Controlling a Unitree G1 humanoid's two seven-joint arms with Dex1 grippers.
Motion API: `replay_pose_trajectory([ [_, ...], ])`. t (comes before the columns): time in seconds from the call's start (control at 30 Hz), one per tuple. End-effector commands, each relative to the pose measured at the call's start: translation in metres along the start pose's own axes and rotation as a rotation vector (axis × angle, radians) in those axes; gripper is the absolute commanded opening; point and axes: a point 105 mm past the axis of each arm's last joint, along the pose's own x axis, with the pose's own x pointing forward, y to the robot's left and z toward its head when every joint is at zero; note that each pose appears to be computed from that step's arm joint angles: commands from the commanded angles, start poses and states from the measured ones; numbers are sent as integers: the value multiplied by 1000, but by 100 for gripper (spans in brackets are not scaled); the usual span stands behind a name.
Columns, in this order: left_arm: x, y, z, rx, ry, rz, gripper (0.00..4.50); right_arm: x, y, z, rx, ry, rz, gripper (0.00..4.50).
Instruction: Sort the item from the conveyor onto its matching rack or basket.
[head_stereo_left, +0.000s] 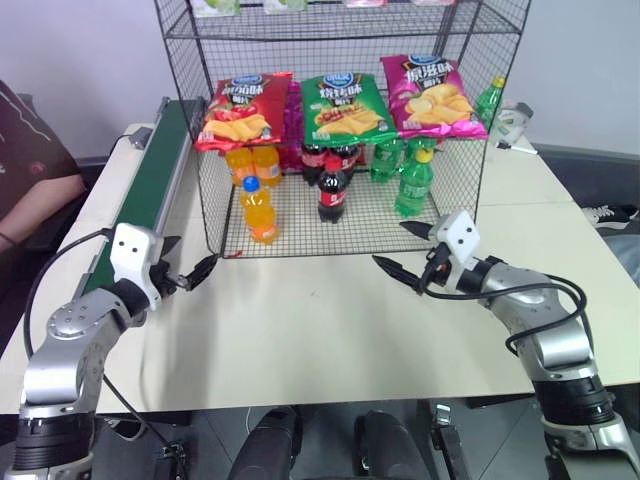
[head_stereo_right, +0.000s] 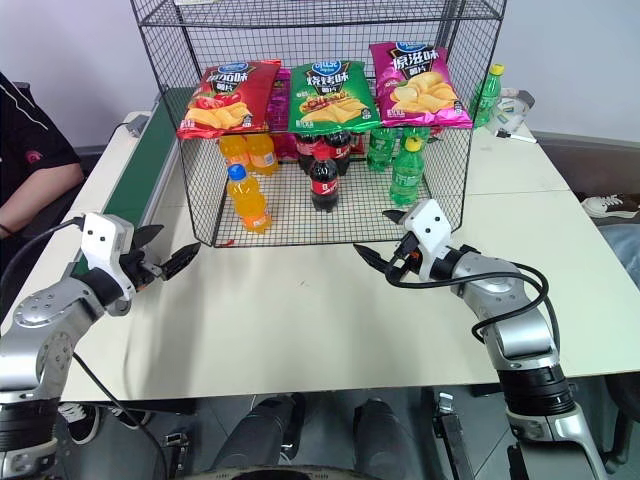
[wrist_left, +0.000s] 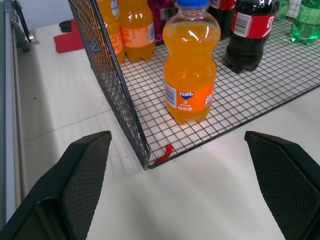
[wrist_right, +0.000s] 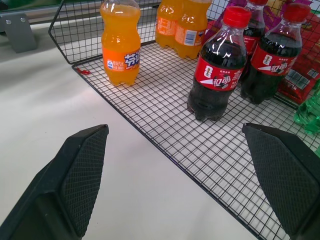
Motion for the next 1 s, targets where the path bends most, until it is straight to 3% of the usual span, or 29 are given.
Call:
replay_pose_trajectory([
  [0.03,-3,6,10,38,-34,22,447,2,0,12,-30,-44,3,450],
  [1.0,-2,6,5,24,-19,33,447,11,3,12,-40,-66,6,450],
])
